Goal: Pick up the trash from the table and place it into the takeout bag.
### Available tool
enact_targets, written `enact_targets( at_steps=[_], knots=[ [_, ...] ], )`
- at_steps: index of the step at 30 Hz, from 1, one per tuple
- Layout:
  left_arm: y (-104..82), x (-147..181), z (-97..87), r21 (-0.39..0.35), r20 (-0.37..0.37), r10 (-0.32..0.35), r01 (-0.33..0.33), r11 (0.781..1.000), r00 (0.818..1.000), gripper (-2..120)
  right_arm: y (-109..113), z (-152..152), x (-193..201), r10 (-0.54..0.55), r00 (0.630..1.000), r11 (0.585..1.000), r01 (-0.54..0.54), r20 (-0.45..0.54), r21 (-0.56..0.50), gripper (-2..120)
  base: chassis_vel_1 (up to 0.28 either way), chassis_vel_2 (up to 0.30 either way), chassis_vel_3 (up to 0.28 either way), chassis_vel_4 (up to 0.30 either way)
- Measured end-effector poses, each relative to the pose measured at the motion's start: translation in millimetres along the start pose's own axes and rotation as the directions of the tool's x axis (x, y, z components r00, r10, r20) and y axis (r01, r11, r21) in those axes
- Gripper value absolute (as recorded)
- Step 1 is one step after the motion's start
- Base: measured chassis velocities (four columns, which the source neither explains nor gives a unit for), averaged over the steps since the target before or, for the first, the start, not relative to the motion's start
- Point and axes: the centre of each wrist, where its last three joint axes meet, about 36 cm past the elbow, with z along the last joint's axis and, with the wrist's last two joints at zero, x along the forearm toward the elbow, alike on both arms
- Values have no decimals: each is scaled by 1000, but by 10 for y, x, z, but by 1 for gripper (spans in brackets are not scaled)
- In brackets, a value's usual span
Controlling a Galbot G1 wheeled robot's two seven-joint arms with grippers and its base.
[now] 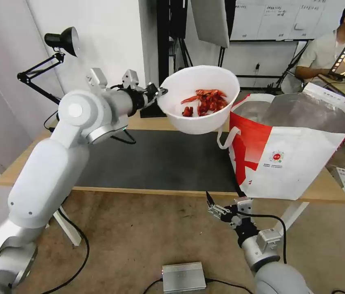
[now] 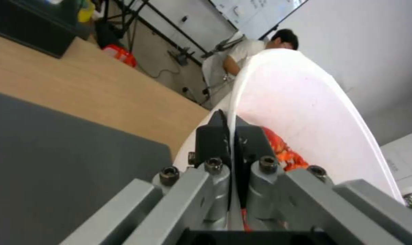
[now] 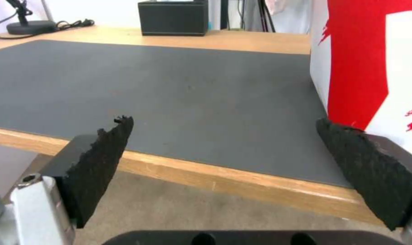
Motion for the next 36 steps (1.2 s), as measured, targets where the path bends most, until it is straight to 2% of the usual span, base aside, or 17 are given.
enact_targets(
  at_steps=[8, 23, 36],
  knots=[
    [-234, -191, 114, 3, -26, 36, -36, 999, 999, 0, 0, 0, 0, 0, 1000, 1000, 0, 0, 0, 100, 0, 0, 0, 0],
    [-509, -471, 133, -6, -46, 59, -59, 998, 997, 0, 0, 0, 0, 0, 1000, 1000, 0, 0, 0, 100, 0, 0, 0, 0],
    [-744, -813, 286, 1, -75, 75, -75, 997, 994, 0, 0, 0, 0, 0, 1000, 1000, 0, 0, 0, 100, 0, 0, 0, 0]
  ],
)
